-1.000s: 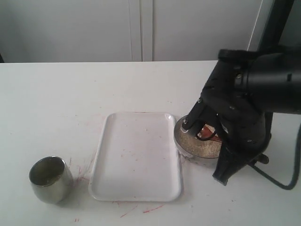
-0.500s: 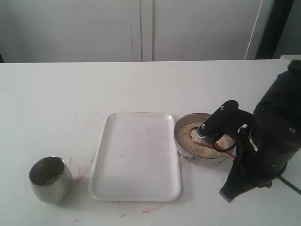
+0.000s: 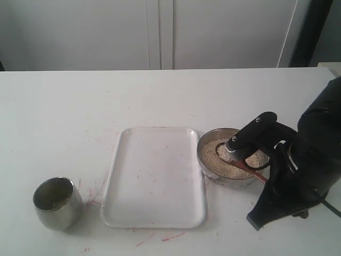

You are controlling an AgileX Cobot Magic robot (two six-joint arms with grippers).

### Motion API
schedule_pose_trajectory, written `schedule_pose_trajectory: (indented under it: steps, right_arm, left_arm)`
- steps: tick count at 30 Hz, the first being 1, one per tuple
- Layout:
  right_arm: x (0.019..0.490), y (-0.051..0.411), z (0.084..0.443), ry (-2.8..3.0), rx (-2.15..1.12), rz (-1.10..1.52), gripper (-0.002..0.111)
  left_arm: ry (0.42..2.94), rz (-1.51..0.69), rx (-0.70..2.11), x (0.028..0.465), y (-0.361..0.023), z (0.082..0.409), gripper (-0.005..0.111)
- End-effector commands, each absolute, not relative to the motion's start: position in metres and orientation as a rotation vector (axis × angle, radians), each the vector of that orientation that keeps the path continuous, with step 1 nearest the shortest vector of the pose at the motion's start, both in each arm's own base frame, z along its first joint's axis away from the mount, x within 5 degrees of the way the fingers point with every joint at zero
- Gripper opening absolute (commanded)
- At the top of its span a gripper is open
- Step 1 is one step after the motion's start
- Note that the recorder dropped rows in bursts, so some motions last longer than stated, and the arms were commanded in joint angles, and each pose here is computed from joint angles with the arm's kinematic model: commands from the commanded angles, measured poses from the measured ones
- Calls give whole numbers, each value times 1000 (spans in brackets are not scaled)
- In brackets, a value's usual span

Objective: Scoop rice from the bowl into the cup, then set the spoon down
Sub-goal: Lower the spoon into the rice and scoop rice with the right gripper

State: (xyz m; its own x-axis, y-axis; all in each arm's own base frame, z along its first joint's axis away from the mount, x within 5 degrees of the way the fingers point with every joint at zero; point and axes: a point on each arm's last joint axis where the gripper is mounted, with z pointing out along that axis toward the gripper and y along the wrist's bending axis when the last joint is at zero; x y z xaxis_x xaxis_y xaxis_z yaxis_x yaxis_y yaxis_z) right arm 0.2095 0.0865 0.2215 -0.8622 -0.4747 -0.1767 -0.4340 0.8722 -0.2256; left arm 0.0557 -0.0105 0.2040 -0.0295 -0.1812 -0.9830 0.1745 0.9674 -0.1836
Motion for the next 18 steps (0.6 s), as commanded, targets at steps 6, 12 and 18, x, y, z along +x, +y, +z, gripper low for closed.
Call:
schedule_pose_trajectory:
  steps: [6, 12, 18]
  right_arm:
    - [196, 83, 238, 2812, -632, -163, 0]
    - [190, 83, 251, 2881, -619, -170, 0]
    - [196, 101, 277, 2784, -672, -111, 0]
  left_arm:
    - [1566, -299, -8, 55, -11, 206, 14]
    - [1566, -299, -8, 55, -11, 206, 14]
    - [1566, -299, -8, 55, -11, 206, 14]
